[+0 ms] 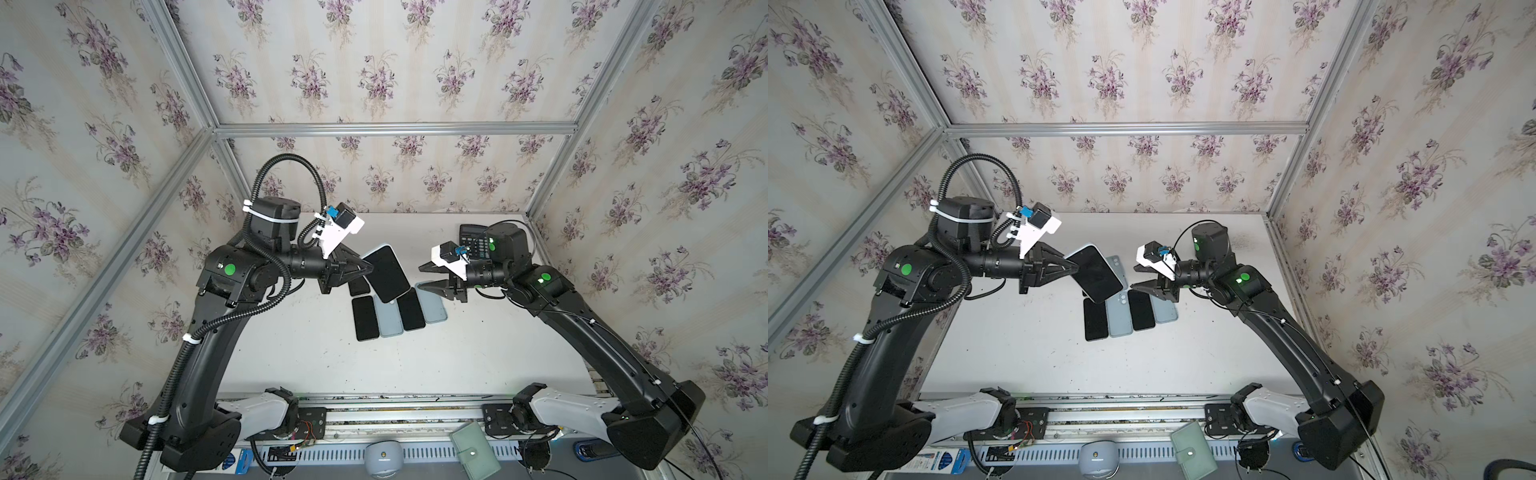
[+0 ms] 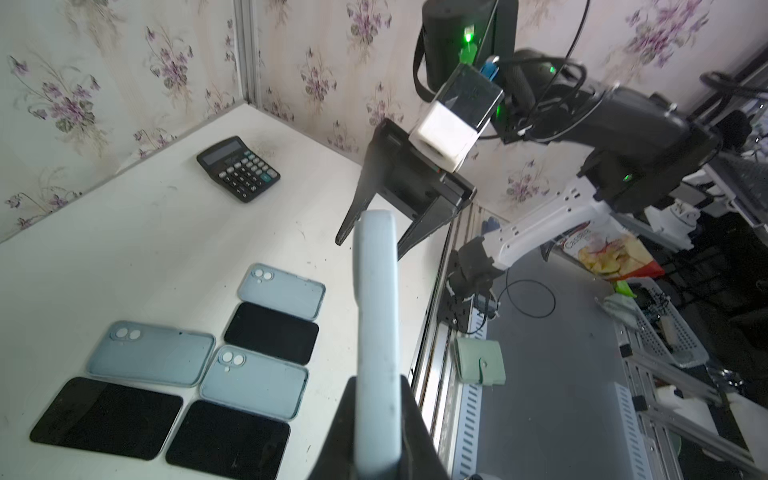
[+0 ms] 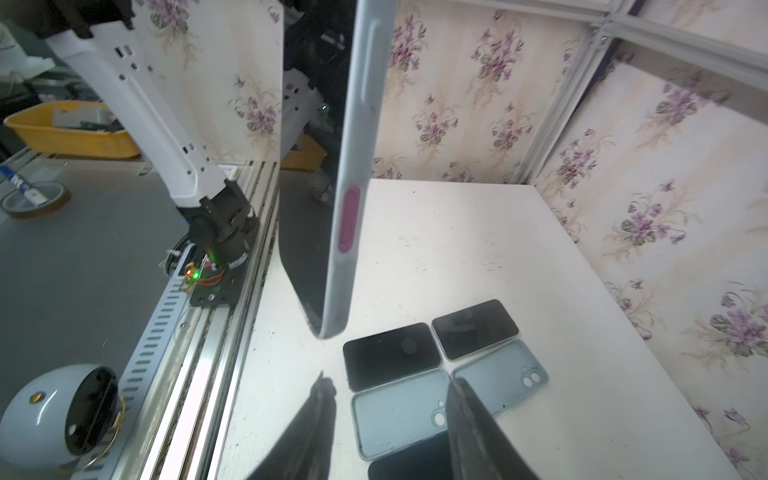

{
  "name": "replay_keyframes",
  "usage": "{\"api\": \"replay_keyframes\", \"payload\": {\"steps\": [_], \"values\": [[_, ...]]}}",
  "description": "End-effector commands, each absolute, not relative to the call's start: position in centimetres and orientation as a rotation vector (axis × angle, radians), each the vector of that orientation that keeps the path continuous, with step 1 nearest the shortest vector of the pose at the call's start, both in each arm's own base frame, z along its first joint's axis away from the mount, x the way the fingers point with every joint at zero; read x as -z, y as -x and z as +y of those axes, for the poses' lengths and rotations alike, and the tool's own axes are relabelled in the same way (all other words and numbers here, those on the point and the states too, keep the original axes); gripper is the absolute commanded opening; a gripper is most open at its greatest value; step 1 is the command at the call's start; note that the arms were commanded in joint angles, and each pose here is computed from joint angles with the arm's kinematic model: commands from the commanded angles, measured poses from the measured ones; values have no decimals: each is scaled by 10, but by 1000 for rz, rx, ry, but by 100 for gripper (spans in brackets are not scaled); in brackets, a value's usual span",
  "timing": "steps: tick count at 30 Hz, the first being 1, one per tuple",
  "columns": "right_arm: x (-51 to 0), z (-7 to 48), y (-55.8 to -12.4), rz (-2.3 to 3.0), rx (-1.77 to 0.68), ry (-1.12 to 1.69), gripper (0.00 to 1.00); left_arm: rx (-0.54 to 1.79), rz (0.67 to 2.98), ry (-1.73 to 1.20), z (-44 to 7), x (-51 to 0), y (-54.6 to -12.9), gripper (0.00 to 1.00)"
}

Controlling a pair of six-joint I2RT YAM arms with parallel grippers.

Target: Take the phone out of the phone case

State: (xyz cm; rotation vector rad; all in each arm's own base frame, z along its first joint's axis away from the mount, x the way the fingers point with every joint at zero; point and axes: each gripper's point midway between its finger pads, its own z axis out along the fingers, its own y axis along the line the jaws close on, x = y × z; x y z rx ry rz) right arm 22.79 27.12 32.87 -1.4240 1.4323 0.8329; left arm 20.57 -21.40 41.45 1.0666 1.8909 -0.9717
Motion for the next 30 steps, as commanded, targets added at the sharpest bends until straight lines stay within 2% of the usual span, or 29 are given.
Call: {"api": "replay_keyframes", "payload": {"steps": [1,5,12,30], "values": [[-315,273,-218,1418,-820,1542,44,896,1888,-1129,-210,-404,-204,0],[-303,287,-197,1392,-837,1676,41,905,1880,-1138,-211,-405,-201,0],[-300,292,-190,1366,-847,1711,35,928,1867,-1148,-212,-407,-198,0],[-304,302,-196,1358,-892,1687,33,971,1843,-1174,-218,-409,-194,0]]}}
